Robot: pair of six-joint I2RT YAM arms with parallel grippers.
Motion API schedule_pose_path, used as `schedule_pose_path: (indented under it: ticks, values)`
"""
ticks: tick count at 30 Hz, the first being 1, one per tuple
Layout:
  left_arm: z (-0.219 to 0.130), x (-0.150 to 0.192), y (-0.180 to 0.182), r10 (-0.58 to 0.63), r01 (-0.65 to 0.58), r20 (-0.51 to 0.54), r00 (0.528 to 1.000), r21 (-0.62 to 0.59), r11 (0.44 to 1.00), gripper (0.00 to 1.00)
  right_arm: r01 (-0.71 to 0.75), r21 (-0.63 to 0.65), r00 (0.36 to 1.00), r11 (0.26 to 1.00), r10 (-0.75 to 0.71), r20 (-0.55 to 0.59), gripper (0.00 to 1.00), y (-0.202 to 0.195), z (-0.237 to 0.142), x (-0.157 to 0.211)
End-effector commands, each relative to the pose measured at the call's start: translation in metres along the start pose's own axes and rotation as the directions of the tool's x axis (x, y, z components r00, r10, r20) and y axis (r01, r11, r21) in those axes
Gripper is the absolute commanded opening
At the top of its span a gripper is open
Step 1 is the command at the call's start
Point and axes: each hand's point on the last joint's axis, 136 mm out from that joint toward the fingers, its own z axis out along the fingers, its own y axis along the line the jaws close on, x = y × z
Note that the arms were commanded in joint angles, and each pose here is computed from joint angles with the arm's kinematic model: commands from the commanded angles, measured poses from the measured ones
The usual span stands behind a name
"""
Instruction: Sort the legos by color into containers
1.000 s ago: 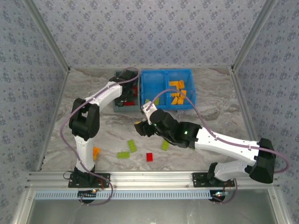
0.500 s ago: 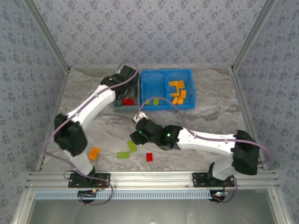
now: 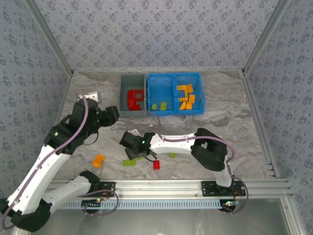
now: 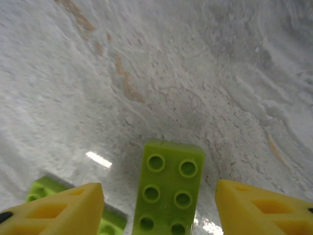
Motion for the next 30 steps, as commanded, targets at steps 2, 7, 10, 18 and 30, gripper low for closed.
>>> schedule_pose_path:
  ticks: [2,7,10,18,30]
  values:
    - [-0.005,0.027,-0.006,-0.012,0.019,-0.085,0.996,0.088,0.996,0.67,-0.028,0.036,0.997,0.999,0.030,-0.070,0.55,-0.005,0.012,0.008]
    - [-0.014,0.040,-0.015,-0.026,0.048,-0.120,0.992,0.180,0.982,0.68,-0.031,0.060,0.998,0.998,0.034,-0.047,0.35,-0.012,0.011,0.003]
    - [-0.015,0.049,-0.026,-0.026,0.066,-0.158,0.987,0.253,0.965,0.69,-0.043,0.089,0.999,0.995,0.040,0.033,0.32,-0.026,-0.018,-0.015]
    - [0.007,0.055,-0.069,0.010,0.042,-0.146,0.989,0.352,0.935,0.70,-0.192,0.134,0.968,0.972,0.164,0.191,0.32,-0.133,-0.086,-0.086]
    - [0.037,0.069,-0.130,0.203,-0.199,-0.008,0.979,0.162,0.967,0.70,-0.368,0.109,0.918,0.924,0.342,0.199,0.32,-0.235,-0.030,-0.207]
